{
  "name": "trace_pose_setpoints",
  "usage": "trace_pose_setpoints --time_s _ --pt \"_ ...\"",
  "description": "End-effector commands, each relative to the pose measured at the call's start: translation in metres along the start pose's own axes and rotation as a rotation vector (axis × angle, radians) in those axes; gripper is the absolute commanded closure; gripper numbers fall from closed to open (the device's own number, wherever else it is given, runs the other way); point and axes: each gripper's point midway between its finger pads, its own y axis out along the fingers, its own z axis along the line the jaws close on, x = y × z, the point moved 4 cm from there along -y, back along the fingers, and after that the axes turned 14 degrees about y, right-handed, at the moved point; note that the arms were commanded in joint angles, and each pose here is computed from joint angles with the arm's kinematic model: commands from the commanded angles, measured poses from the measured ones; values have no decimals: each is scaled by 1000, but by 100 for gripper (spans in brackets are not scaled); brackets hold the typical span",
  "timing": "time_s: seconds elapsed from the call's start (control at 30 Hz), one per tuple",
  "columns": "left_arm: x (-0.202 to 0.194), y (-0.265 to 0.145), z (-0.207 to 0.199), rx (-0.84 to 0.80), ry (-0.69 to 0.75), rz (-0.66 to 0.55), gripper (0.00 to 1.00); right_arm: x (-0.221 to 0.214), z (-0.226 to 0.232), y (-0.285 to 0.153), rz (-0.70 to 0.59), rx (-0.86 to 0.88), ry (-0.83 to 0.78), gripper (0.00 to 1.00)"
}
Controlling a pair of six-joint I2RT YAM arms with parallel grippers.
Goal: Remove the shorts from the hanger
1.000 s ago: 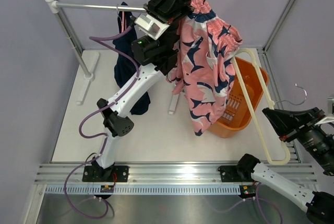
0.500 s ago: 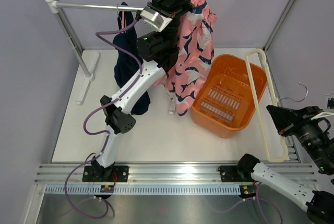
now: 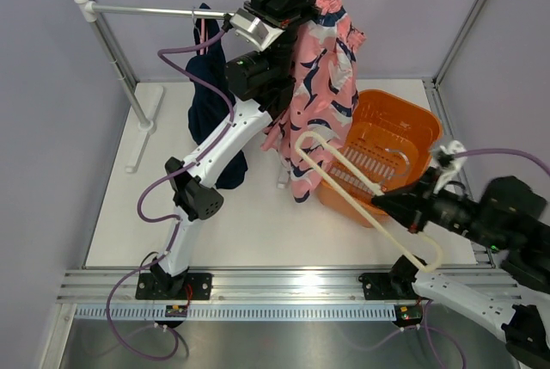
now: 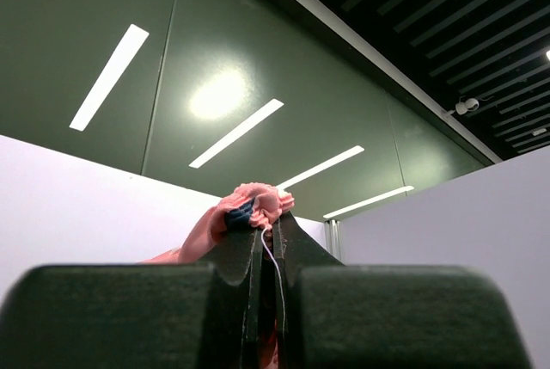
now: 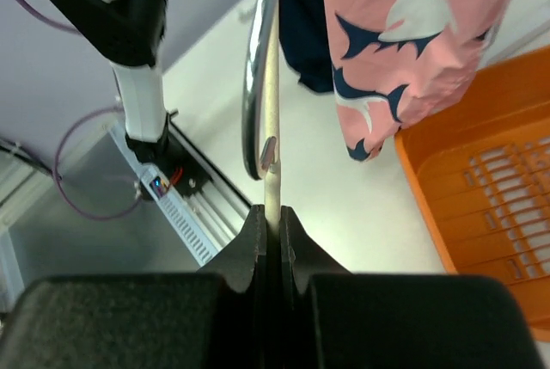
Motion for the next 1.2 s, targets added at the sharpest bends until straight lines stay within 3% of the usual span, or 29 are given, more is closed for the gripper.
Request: trace_pose_setpoints --time_s 0.0,0.33,0.53,0.67,0.93,1.17 --pt "42 17 5 7 -41 -102 100 -14 8 38 123 86 -13 100" --pt "81 19 -52 -170 -157 -81 100 -26 -9 121 182 45 9 100" --pt "130 20 -78 -276 -238 -97 100 -1 -34 163 50 -171 49 100" --pt "150 19 -83 -298 -237 -99 100 25 -56 156 -71 -392 50 100" --pt "147 6 -79 -294 -240 -38 100 80 -65 99 -294 -592 22 100" --pt "105 -31 -90 -289 -240 132 100 65 -89 95 -283 -698 32 100"
